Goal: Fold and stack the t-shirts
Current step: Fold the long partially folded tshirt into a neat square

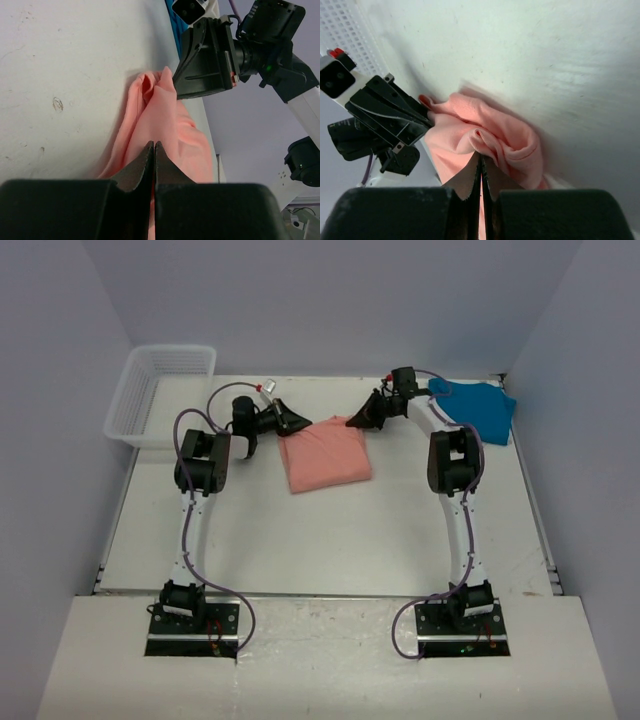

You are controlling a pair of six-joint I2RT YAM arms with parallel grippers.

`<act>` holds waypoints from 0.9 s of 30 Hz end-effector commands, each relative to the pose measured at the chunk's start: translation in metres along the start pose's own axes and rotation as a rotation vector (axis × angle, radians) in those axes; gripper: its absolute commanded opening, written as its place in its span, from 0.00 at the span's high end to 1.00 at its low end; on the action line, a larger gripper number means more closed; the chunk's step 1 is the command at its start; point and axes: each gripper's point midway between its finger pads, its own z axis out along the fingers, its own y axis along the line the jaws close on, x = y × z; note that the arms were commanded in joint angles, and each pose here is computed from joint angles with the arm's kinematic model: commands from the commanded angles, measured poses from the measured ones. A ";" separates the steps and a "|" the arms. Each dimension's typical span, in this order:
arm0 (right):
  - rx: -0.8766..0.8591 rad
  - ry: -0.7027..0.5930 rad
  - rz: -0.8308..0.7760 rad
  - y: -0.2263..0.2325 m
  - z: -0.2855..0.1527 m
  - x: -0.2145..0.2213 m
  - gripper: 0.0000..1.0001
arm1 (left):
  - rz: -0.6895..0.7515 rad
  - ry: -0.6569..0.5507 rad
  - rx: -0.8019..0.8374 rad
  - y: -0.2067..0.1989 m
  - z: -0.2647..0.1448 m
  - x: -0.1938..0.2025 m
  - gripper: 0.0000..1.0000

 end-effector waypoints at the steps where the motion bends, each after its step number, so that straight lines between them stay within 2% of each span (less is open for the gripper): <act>1: -0.074 -0.023 -0.011 0.017 -0.009 -0.016 1.00 | 0.025 0.039 0.013 -0.006 -0.006 0.009 1.00; 4: -0.092 -0.013 -0.047 0.019 -0.009 -0.016 1.00 | 0.047 0.051 0.029 -0.013 -0.006 0.008 1.00; 7: -0.107 -0.018 -0.089 0.023 -0.013 -0.018 0.93 | 0.077 0.056 0.042 -0.025 -0.005 0.001 1.00; 8: -0.120 -0.027 -0.121 0.027 -0.015 -0.019 0.83 | 0.108 0.053 0.053 -0.033 -0.003 -0.005 1.00; 10: -0.162 -0.029 -0.214 0.044 -0.024 -0.017 0.76 | 0.144 0.057 0.073 -0.045 -0.002 -0.013 1.00; 11: -0.168 -0.038 -0.243 0.050 -0.029 -0.017 0.68 | 0.166 0.056 0.087 -0.054 -0.001 -0.018 1.00; 14: -0.194 -0.080 -0.373 0.081 -0.054 -0.017 0.60 | 0.244 0.060 0.120 -0.079 0.002 -0.036 0.99; 15: -0.199 -0.097 -0.427 0.090 -0.061 -0.017 0.59 | 0.235 0.072 0.109 -0.080 0.003 -0.039 0.98; 17: -0.217 -0.125 -0.492 0.115 -0.085 -0.013 0.57 | 0.338 0.060 0.132 -0.105 0.006 -0.058 0.96; 20: -0.225 -0.147 -0.568 0.135 -0.112 0.000 0.55 | 0.418 0.055 0.141 -0.135 0.006 -0.078 0.84; 22: -0.212 -0.151 -0.591 0.139 -0.123 0.007 0.53 | 0.468 0.031 0.160 -0.159 0.003 -0.091 0.79; 24: -0.207 -0.140 -0.604 0.141 -0.135 0.020 0.52 | 0.473 0.009 0.156 -0.172 0.001 -0.098 0.67; 25: -0.206 -0.136 -0.597 0.139 -0.136 0.025 0.52 | 0.467 0.002 0.147 -0.179 -0.001 -0.100 0.65; 26: -0.181 -0.110 -0.550 0.122 -0.131 0.032 0.56 | 0.438 0.007 0.131 -0.178 -0.001 -0.098 0.64; 27: -0.187 -0.114 -0.533 0.127 -0.138 0.039 0.69 | 0.414 0.009 0.128 -0.180 0.000 -0.094 0.66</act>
